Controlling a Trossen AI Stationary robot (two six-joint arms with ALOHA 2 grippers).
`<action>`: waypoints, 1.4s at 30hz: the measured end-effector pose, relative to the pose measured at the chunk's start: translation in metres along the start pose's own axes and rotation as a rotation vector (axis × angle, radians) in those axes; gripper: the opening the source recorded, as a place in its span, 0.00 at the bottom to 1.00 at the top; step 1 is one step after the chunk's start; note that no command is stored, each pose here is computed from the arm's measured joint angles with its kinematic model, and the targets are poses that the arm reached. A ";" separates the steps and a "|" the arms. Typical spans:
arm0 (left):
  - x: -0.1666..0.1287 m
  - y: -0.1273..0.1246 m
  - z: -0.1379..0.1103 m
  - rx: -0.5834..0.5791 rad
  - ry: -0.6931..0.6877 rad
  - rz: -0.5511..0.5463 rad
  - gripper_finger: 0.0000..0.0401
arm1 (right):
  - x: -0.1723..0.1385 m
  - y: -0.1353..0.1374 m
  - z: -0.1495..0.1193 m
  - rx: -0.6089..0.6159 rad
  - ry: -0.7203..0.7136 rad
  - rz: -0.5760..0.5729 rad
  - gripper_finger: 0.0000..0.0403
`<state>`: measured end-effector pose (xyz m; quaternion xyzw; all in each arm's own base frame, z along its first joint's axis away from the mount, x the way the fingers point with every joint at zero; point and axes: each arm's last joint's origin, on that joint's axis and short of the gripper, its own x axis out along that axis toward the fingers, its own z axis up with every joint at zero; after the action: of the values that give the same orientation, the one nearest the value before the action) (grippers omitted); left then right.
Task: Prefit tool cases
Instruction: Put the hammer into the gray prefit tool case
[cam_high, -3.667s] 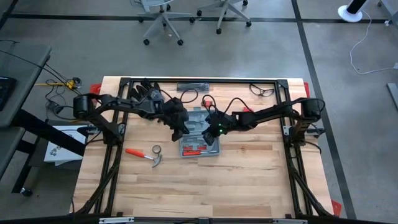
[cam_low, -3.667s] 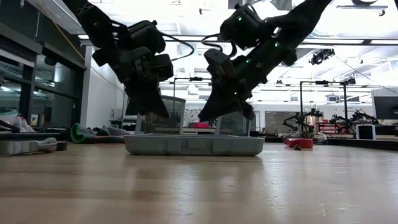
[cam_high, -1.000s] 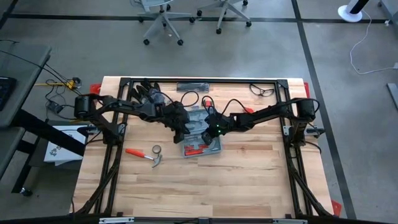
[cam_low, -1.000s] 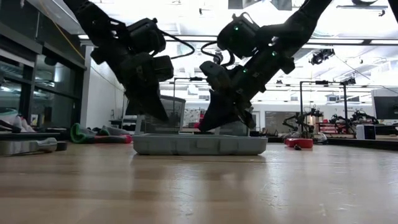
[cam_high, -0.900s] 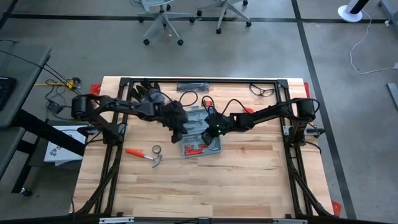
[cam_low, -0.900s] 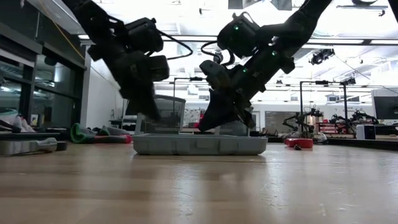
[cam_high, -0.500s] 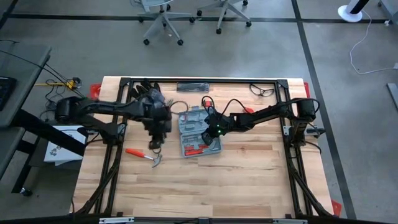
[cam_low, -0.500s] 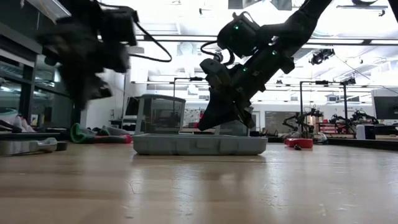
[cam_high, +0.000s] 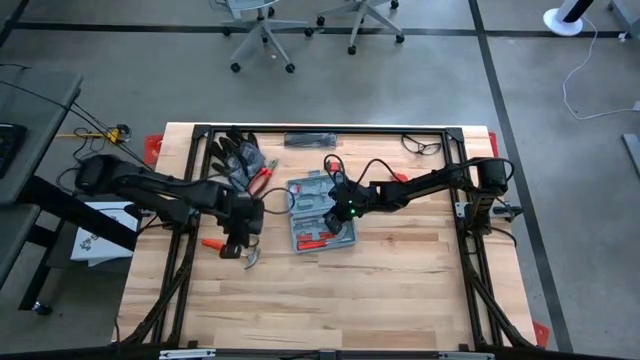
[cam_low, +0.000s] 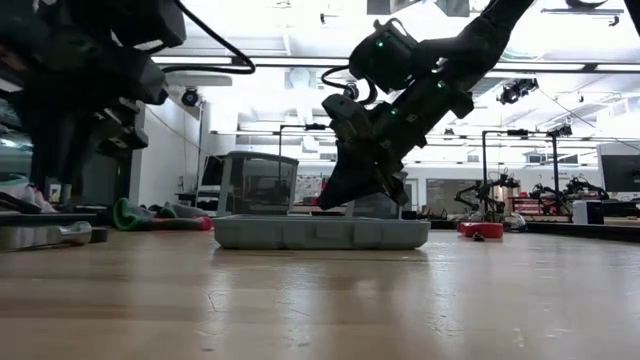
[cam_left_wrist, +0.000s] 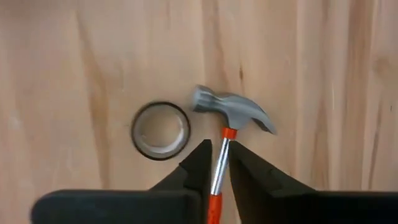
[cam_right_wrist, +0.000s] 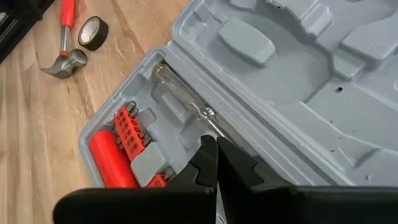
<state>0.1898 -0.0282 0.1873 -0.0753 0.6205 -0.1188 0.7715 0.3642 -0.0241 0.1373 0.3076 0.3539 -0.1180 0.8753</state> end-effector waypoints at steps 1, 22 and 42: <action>0.002 -0.003 0.000 0.013 0.012 -0.003 0.16 | 0.000 0.000 0.000 -0.001 0.001 0.000 0.00; 0.040 -0.018 0.012 -0.032 0.081 -0.006 0.41 | -0.063 0.011 0.023 -0.077 -0.034 0.009 0.00; 0.079 -0.013 0.016 -0.442 0.177 0.116 0.21 | -0.151 -0.015 0.039 -0.293 -0.011 -0.119 0.00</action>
<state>0.2204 -0.0627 0.1195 -0.1959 0.6999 0.0581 0.6843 0.2705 -0.0612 0.2564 0.1546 0.3800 -0.1184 0.9043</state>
